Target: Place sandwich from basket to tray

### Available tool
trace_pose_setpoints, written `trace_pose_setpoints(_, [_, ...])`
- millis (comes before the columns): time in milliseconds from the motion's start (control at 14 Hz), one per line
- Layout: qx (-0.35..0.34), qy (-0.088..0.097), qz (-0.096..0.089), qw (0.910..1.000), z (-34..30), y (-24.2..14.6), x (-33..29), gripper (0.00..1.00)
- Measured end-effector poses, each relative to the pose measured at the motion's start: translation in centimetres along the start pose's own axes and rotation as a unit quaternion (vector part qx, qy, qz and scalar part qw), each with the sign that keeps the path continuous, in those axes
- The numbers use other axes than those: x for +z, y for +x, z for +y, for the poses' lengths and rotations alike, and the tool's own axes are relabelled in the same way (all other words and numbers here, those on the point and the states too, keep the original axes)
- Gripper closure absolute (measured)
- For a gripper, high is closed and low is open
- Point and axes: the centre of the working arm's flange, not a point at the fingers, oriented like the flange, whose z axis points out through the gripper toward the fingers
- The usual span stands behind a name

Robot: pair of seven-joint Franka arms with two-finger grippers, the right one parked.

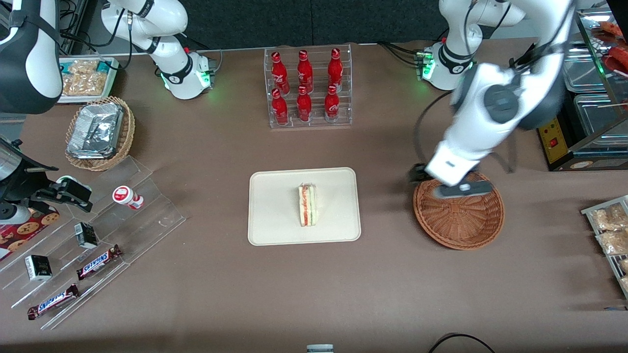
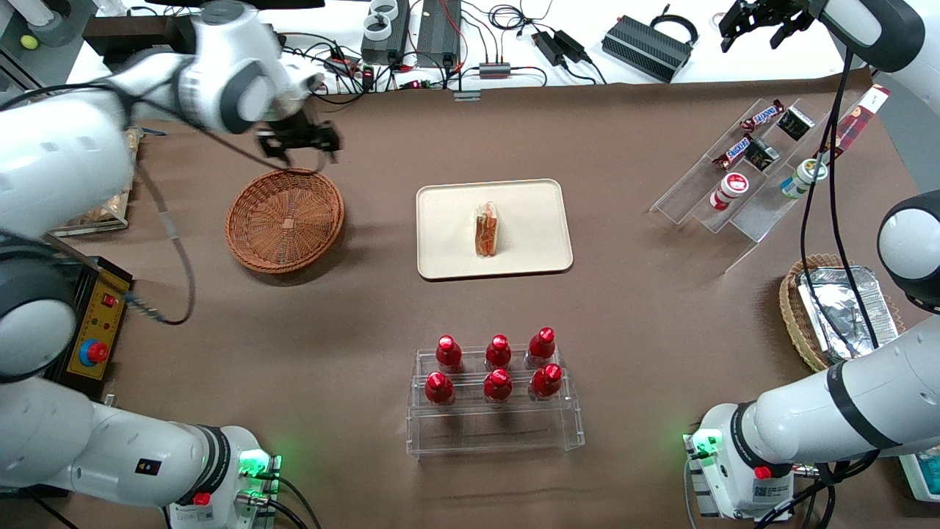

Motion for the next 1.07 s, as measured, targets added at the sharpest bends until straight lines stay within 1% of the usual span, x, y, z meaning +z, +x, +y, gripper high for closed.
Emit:
trace_pose_setpoints(214, [0.02, 0.005, -0.014, 0.9997, -6.7, -1.9, -4.6, 0.0])
trace_pose_setpoints(429, [0.028, 0.008, -0.021, 0.9993, -8.0, -3.1, -11.3, 0.0])
trace_pose_setpoints(500, [0.03, 0.01, -0.019, 0.9993, -8.0, -3.1, -13.7, 0.0])
trace_pose_setpoints(571, [0.031, 0.013, -0.012, 0.9994, -8.0, -3.0, -15.6, 0.0])
trace_pose_setpoints(714, [0.032, 0.026, 0.003, 0.9991, -8.2, -2.8, -18.5, 0.0])
trace_pose_setpoints(786, [0.032, 0.031, 0.006, 0.999, -8.2, -2.7, -19.4, 0.0])
trace_pose_setpoints(1071, [0.032, 0.033, -0.001, 0.9989, -8.1, -1.5, -21.8, 0.0])
